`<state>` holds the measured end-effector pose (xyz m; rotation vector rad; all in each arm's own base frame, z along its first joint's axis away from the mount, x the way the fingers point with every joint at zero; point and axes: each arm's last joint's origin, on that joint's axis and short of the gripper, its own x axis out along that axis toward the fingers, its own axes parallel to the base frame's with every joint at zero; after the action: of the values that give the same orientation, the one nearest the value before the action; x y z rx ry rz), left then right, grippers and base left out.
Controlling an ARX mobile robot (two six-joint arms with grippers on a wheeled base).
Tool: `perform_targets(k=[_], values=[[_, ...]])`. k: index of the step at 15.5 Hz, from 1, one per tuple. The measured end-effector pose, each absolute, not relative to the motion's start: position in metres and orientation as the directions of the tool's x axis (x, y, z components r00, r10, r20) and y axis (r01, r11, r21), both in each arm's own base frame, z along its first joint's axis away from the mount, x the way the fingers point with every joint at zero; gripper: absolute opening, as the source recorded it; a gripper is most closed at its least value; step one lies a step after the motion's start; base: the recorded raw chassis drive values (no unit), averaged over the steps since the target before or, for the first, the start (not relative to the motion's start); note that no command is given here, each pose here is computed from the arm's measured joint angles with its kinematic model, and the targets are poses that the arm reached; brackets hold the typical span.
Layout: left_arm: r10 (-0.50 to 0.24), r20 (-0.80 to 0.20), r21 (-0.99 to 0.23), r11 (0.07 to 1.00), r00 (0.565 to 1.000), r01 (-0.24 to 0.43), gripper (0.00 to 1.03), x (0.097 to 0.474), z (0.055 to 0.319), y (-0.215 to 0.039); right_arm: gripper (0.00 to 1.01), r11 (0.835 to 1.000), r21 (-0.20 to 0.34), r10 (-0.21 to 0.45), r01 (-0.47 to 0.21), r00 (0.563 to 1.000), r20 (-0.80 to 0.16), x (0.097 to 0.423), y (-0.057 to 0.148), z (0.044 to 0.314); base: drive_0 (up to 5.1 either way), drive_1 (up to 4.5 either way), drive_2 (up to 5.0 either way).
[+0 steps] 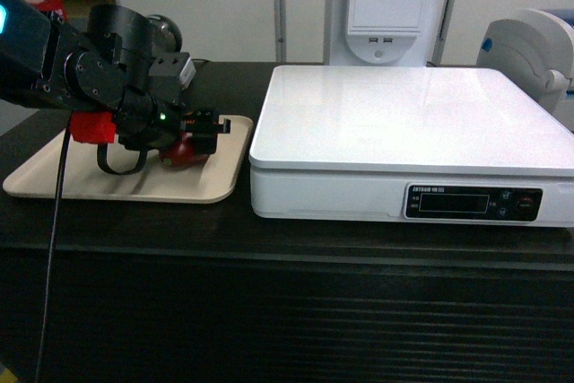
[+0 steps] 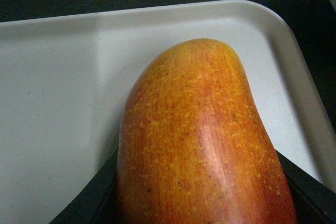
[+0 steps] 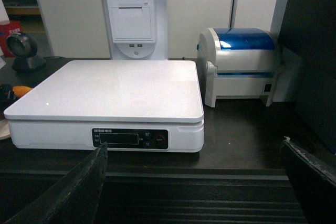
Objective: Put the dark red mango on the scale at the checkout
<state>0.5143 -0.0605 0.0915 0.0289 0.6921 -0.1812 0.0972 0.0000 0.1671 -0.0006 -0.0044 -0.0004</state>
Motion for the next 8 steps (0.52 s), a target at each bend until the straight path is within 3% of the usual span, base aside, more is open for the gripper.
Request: perform_targets(k=[5, 8], values=[[-0.156, -0.63, -0.042, 0.985, 0.761, 0.167, 0.6, 0.507, 0.097, -0.056, 0.98, 1.0, -0.001, 0.0, 0.0, 1.0, 0.004, 0.097, 0.0, 0.167, 0.0, 0.0, 0.0], [-0.167, -0.561, -0.056, 0.985, 0.811, 0.164, 0.6, 0.504, 0.137, -0.063, 0.98, 1.0, -0.001, 0.0, 0.0, 1.0, 0.005, 0.097, 0.0, 0.167, 0.0, 0.0, 0.0]])
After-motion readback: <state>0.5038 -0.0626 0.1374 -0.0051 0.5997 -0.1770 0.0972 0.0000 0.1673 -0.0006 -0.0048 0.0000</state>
